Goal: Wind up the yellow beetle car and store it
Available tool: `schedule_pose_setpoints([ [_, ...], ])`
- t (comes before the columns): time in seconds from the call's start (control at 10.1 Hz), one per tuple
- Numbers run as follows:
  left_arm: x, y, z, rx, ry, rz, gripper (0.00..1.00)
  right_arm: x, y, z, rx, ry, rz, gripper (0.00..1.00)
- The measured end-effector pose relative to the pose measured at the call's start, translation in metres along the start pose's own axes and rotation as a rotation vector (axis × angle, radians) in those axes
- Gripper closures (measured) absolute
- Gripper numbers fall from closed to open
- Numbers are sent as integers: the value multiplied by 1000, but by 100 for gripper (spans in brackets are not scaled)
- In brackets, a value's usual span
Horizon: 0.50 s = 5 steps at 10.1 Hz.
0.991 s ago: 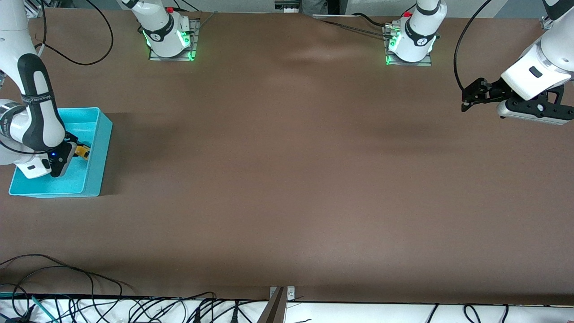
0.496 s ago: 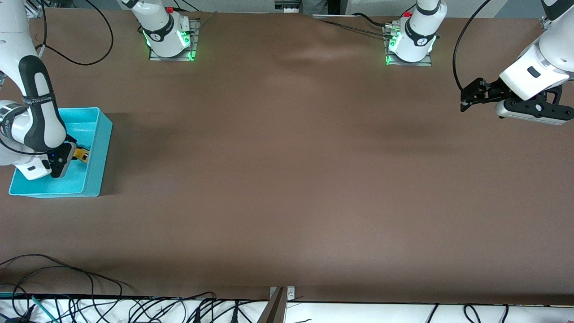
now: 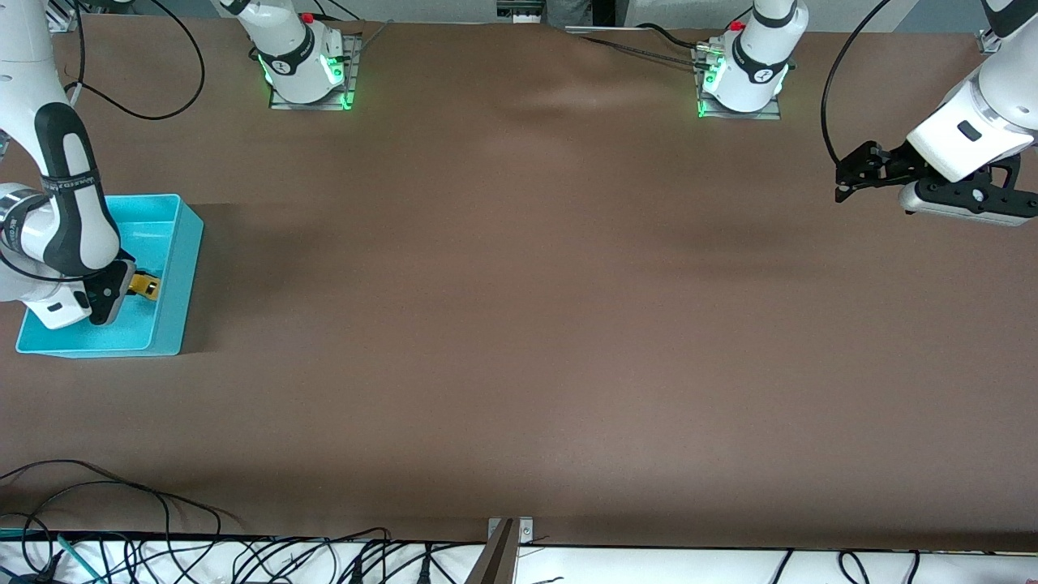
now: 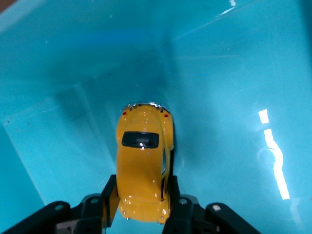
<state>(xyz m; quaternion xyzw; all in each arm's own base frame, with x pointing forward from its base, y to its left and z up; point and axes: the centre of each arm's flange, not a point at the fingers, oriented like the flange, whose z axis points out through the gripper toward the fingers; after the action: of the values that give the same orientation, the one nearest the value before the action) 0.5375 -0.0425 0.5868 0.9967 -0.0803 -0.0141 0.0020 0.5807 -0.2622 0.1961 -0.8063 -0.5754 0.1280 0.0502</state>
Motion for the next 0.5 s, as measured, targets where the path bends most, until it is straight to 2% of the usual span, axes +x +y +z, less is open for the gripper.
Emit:
schedule_pose_setpoints([
  [0.4, 0, 0, 0, 0, 0, 0, 0, 0, 0, 0, -2, -1, -2, 56],
  [0.5, 0, 0, 0, 0, 0, 0, 0, 0, 1, 1, -5, -1, -3, 48],
])
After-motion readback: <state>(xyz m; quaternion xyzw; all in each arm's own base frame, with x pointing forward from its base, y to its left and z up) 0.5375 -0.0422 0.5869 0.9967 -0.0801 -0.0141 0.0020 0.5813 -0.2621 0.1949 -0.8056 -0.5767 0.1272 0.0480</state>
